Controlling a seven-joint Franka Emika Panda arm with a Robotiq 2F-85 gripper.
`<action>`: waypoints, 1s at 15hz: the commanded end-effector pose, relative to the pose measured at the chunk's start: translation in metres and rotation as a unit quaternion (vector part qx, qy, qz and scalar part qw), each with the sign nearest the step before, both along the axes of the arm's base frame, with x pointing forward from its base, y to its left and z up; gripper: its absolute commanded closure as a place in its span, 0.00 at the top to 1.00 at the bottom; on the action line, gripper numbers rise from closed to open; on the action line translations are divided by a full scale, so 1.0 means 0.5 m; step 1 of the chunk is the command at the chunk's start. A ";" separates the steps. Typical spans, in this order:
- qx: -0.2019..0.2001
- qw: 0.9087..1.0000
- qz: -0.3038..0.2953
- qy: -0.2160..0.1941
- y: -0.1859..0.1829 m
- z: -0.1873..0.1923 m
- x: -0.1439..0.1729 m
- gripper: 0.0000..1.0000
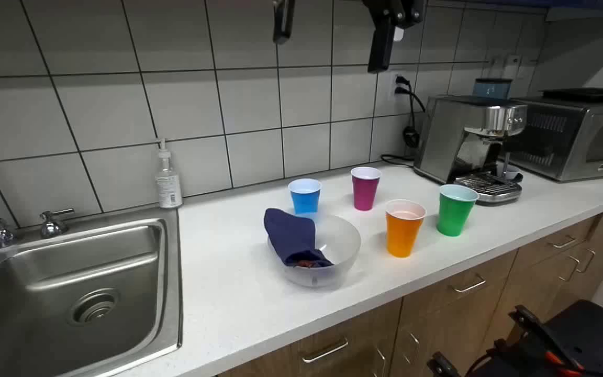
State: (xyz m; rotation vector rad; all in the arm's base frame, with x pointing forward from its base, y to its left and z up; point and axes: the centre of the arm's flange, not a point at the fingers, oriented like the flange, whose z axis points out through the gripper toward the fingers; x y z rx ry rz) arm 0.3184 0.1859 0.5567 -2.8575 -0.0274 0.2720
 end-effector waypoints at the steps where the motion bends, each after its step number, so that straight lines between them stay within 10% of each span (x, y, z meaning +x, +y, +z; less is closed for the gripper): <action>1: 0.000 1.000 0.000 0.000 0.000 0.000 0.000 1.00; 15: -0.089 0.994 -0.042 -0.056 -0.027 -0.046 0.036 1.00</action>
